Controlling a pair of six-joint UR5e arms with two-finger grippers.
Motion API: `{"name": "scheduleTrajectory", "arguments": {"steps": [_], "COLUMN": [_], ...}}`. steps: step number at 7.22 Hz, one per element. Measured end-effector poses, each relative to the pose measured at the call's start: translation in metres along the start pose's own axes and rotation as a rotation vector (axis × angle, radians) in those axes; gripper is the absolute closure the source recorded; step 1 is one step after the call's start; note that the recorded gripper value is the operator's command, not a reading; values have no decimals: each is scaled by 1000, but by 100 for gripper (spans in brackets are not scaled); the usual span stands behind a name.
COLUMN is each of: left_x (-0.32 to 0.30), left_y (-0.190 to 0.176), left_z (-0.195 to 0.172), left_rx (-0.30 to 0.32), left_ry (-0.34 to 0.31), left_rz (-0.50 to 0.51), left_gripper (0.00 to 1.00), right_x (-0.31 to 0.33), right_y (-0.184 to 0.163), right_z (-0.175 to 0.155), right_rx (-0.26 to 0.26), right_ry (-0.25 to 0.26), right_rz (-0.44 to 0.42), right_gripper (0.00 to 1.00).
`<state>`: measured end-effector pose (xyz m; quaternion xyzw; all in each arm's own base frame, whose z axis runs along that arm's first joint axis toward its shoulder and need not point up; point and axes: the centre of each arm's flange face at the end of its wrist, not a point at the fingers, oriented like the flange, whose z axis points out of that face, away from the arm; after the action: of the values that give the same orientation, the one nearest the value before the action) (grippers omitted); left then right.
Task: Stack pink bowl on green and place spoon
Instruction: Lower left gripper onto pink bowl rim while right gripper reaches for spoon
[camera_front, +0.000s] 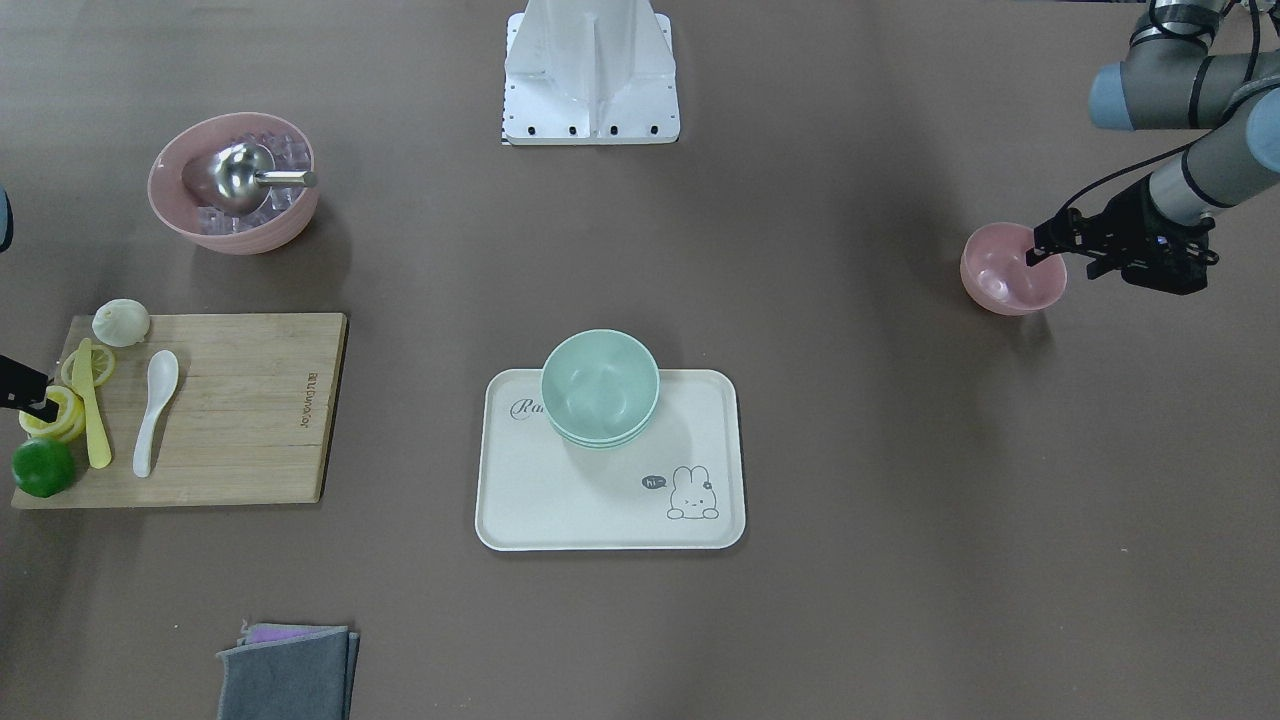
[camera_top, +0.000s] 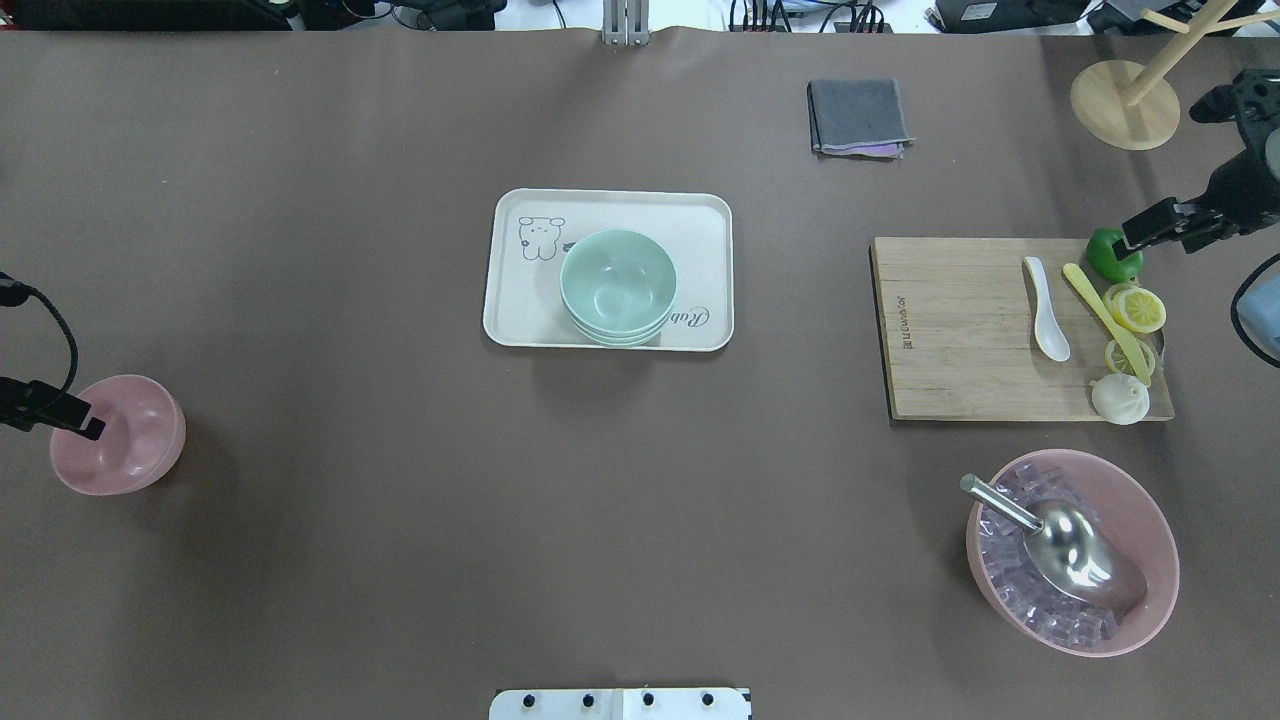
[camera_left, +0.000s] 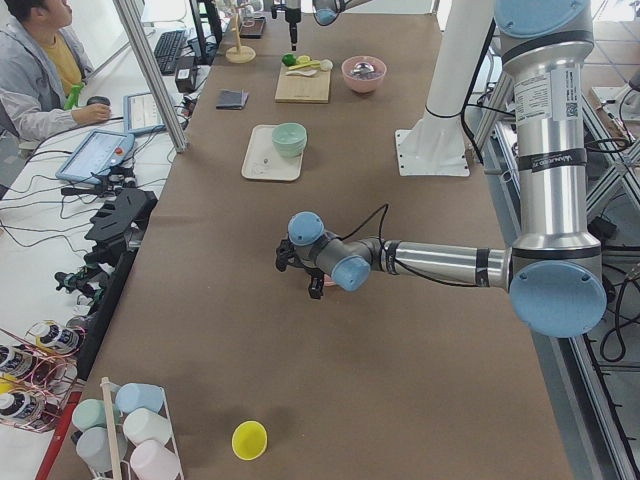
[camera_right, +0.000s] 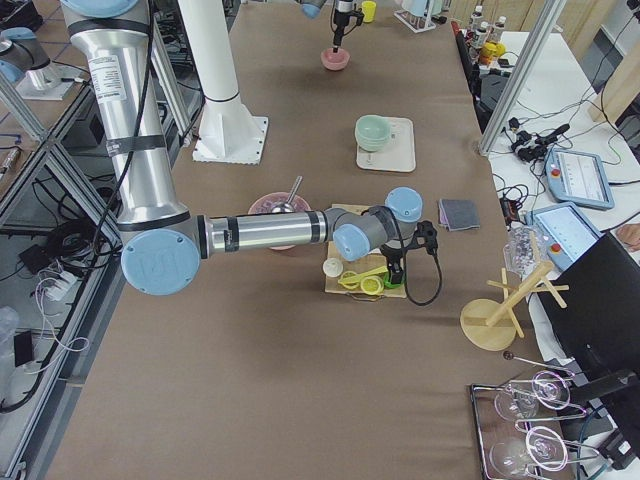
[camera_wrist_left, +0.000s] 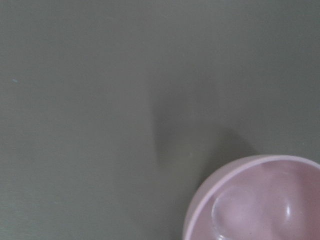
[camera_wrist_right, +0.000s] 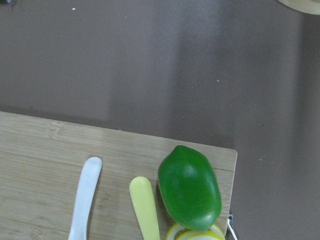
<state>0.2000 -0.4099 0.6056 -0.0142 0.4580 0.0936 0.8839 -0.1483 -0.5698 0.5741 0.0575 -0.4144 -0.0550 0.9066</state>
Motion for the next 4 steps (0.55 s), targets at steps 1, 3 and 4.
{"name": "scheduleTrajectory", "arguments": {"steps": [1, 3, 4], "left_x": [0, -4, -2], "left_y": [5, 8, 4], "left_z": [6, 11, 11], "left_rx": [-10, -4, -5], "left_ry": [-2, -28, -30], "left_rz": [-2, -5, -7], "left_gripper": [88, 100, 100], "right_x": [-2, -8, -13], "right_y": [1, 1, 0], "right_z": [2, 6, 9], "right_rx": [-4, -10, -13], "right_ry": [-2, -4, -5], "right_rz": [-3, -12, -16], "right_gripper": [0, 0, 0]}}
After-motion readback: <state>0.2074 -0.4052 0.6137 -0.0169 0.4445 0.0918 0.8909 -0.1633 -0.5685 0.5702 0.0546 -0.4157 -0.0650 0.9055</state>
